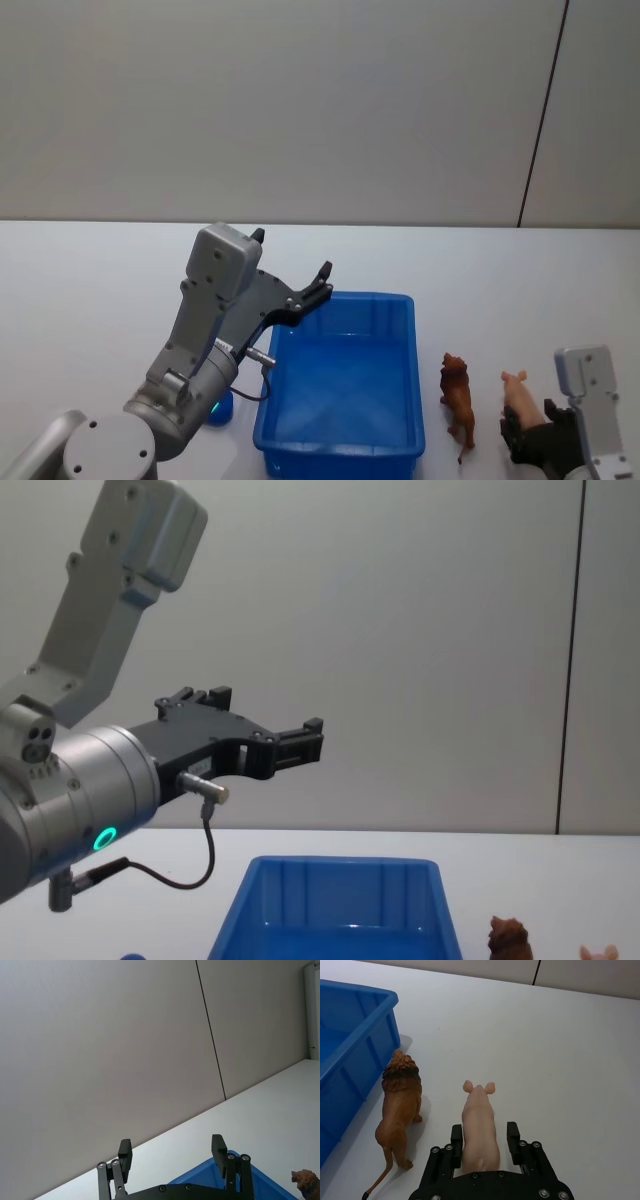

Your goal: Pick up the two dolls from the table and place them into the box.

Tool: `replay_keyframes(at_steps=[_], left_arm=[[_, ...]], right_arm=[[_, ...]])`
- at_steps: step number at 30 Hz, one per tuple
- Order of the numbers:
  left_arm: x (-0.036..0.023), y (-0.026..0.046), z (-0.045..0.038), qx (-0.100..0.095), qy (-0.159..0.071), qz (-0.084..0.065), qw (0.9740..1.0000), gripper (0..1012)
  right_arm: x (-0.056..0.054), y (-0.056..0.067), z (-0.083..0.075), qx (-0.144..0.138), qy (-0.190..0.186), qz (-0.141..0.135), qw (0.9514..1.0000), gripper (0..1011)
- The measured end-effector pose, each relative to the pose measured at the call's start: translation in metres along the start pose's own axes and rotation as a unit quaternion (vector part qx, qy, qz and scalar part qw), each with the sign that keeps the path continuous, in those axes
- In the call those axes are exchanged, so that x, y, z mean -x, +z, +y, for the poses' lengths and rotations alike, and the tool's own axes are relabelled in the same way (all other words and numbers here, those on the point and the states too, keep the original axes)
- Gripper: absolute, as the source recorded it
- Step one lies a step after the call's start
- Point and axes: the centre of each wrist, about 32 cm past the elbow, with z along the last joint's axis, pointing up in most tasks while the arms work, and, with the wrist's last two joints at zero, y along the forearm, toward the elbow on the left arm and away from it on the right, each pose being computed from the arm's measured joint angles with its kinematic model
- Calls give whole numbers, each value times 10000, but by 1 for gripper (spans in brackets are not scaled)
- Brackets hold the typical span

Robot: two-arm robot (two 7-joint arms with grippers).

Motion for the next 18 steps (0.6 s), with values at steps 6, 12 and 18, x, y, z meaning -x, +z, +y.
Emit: replay_keyframes(at_steps=[6, 12, 18], left_arm=[[0, 0, 0, 0, 0, 0, 10000, 1001], [0, 0, 0, 0, 0, 0, 10000, 1001], [0, 0, 0, 0, 0, 0, 10000, 1001]], right_arm=[[7, -2, 14, -24, 9, 9, 10000, 396], [12, 54, -9, -187, 13, -14, 9998, 363], [17, 145, -56, -434, 28, -46, 9990, 363]])
